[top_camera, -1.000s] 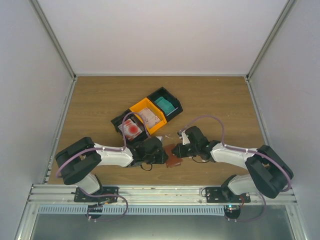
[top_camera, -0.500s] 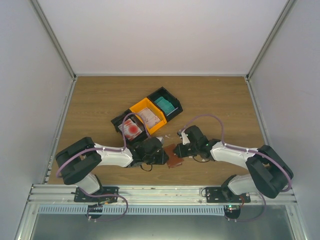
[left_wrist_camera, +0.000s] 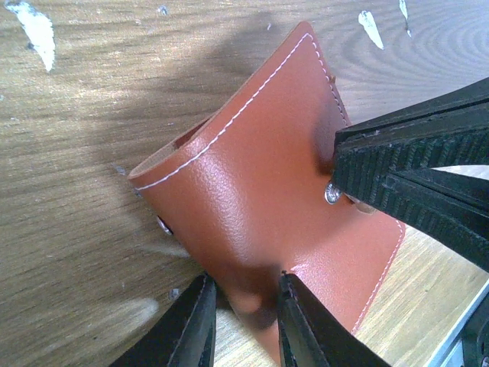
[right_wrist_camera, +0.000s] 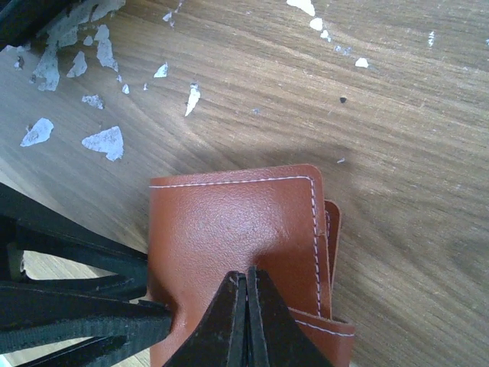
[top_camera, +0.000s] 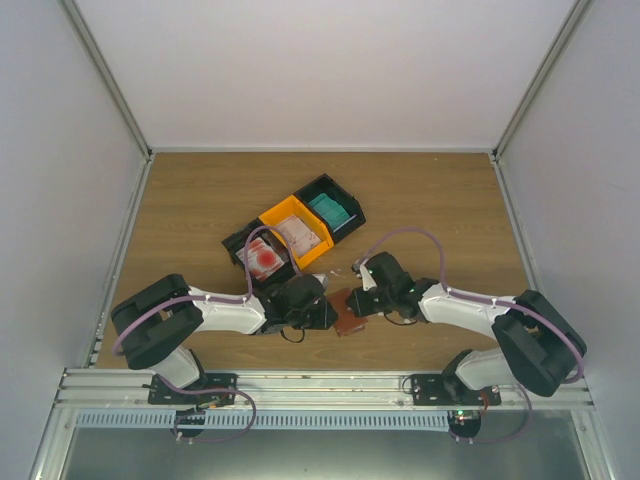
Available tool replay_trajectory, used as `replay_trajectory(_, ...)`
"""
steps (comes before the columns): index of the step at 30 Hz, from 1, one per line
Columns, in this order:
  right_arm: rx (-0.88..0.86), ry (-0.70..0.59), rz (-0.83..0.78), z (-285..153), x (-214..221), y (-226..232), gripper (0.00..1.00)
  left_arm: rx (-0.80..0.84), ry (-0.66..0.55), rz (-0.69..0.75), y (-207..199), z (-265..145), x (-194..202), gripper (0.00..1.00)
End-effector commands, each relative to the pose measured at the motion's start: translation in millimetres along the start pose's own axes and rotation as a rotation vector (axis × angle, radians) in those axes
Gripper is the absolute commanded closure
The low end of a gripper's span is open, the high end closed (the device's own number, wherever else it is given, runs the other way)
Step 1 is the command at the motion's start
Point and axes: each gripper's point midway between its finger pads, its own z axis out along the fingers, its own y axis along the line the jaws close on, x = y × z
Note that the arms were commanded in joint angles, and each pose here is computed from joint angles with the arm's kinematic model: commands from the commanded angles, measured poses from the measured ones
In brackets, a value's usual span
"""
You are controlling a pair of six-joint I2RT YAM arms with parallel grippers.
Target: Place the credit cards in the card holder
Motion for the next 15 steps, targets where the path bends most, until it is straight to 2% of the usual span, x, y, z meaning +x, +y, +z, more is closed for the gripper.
replay_trajectory(1, -0.059, -0.011, 0.0, 1, -3, 14, 0.99, -0.1, 0.097, -0.018, 31, 6, 27, 0.74)
replay_trajectory(9, -0.067, 0.019, 0.008, 5, 8, 15, 1.0, -0.103, 0.102, -0.016, 31, 7, 27, 0.75)
replay_trajectory(15, 0.042, 0.034, -0.025, 6, 13, -1, 1.0, -0.108, 0.1, -0.018, 32, 7, 27, 0.75)
